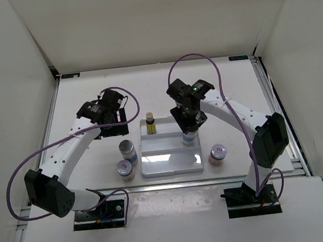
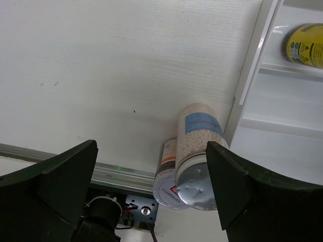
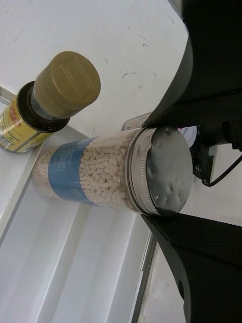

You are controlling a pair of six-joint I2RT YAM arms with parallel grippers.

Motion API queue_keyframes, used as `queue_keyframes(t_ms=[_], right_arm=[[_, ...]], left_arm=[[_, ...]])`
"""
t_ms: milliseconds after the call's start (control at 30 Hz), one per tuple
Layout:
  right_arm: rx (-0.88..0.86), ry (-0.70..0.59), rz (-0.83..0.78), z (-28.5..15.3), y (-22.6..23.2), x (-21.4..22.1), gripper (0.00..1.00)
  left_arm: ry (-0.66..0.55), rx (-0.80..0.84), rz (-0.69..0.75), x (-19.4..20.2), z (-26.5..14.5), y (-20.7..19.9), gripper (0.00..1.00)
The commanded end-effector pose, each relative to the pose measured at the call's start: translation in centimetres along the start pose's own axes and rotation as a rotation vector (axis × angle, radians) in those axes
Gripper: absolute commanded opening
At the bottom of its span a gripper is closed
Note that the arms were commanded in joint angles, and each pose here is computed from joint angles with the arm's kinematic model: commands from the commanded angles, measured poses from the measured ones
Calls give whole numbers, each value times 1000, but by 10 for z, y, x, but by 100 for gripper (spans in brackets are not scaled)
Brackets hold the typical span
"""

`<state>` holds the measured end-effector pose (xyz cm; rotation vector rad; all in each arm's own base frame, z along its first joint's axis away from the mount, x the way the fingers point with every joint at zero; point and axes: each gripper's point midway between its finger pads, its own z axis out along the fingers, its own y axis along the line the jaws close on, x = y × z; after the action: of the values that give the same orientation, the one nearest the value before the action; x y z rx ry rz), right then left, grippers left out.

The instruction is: Organize the condiment bottles

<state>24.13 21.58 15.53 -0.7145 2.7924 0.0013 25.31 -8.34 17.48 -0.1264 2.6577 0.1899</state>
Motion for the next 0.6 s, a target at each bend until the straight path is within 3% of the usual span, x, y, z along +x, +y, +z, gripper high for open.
queue_keyframes(t_ms=[0, 167, 267, 567], right_arm=[[15, -4, -6, 3, -1, -2, 37], [16, 0, -36, 0, -2, -7, 87], [18, 8, -37, -6, -2, -10, 100], [-50, -196, -19, -74, 6, -60, 100]], left_arm=[[-29, 40, -6, 0, -12, 2, 100], [-24, 94, 4, 2, -13, -7, 100], [-13, 156, 36, 6, -13, -16, 100], [25, 283, 148, 28, -22, -42, 100]])
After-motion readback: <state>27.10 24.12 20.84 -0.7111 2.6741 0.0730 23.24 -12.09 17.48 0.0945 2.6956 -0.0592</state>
